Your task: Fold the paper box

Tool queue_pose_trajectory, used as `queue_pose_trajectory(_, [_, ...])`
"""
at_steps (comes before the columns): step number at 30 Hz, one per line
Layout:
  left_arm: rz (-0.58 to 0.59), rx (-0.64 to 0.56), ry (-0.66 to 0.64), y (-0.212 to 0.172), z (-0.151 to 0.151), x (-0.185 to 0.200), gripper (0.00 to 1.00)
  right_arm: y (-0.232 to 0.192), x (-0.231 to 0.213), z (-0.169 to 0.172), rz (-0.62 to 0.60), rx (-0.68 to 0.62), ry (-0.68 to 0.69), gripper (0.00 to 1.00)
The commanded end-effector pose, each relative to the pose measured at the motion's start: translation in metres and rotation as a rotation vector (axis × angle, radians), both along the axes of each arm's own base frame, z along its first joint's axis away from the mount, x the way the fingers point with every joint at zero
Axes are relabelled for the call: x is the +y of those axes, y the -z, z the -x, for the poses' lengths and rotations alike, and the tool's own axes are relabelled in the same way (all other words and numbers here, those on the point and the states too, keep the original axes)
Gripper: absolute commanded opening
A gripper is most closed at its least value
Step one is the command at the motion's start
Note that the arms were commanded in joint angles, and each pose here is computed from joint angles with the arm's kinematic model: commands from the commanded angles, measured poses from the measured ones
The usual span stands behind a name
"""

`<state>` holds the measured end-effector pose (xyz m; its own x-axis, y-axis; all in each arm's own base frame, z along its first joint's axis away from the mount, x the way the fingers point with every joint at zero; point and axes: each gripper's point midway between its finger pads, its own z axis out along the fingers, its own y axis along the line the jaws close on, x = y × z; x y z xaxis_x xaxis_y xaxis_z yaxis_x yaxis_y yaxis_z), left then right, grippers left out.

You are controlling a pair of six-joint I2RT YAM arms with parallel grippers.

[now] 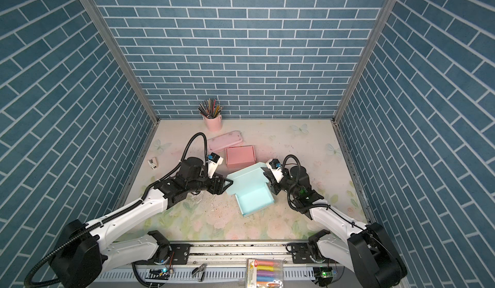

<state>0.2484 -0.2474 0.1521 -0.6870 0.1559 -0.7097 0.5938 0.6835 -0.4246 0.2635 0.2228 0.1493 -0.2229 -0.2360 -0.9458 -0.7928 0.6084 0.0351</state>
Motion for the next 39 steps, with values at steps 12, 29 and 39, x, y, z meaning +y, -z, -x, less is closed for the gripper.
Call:
queue_pose_trajectory(12, [0.052,-0.060,0.004,0.010,-0.008,-0.022,0.78,-0.001,-0.016,-0.002,-0.027,0.018,0.115,0.03])
queue_pose_trajectory(29, [-0.014,-0.058,-0.064,0.036,-0.020,-0.014,0.38,0.002,-0.010,0.002,0.035,0.023,0.120,0.03])
queue_pose_trajectory(39, [-0.050,-0.045,-0.102,0.044,-0.015,-0.002,0.15,0.001,-0.005,0.001,0.041,0.024,0.125,0.03])
